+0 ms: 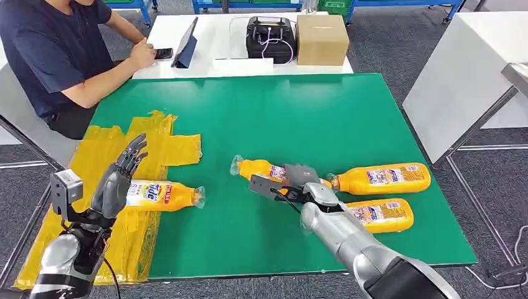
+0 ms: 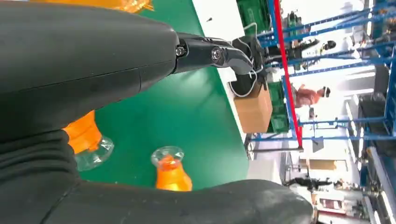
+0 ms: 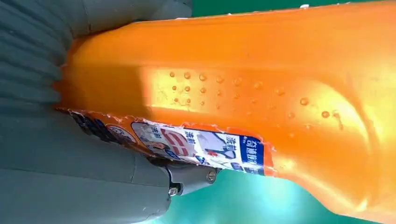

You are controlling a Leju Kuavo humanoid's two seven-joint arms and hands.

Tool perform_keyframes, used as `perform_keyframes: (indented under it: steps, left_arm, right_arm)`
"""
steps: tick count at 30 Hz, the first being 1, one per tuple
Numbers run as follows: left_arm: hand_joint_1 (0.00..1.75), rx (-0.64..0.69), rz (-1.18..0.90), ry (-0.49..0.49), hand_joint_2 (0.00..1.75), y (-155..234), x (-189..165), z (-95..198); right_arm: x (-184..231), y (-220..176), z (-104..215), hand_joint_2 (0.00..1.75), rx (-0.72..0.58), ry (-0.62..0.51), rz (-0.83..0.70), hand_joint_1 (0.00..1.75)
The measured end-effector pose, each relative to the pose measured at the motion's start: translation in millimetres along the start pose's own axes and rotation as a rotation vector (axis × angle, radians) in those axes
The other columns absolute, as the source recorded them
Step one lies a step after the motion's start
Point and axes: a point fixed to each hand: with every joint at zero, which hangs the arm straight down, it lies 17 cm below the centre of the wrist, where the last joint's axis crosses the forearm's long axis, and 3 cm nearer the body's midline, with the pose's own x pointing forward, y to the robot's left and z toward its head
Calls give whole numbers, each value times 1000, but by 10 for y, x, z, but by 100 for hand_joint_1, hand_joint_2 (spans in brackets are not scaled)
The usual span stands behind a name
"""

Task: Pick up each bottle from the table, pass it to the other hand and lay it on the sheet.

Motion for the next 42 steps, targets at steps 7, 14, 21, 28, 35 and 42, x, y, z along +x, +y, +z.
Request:
perform_keyframes:
  steps: [7, 14, 21, 28, 35, 42]
  left_arm:
    - [0, 60, 134, -29, 175, 37, 102, 191]
    - [0, 116, 438, -80, 175, -140, 279, 580]
    - [0, 65, 480, -121, 175, -509, 475, 654]
    - [0, 6, 520, -159, 175, -802, 707, 557]
    - [0, -34, 542, -176, 175, -946, 748, 565]
    - [0, -65, 556, -185, 175, -1050, 781, 558]
  right_arm:
    - [393, -184, 86, 175, -108, -155, -182, 175]
    - [1407, -816, 859, 175, -315, -521, -374, 175]
    - [2135, -956, 1647, 175, -428, -779, -327, 175]
    - [2502, -728, 1918, 175, -357, -874, -289, 175]
    - [2522, -347, 1846, 175, -269, -872, -282, 175]
    - [2501, -110, 1729, 175, -194, -846, -288, 175]
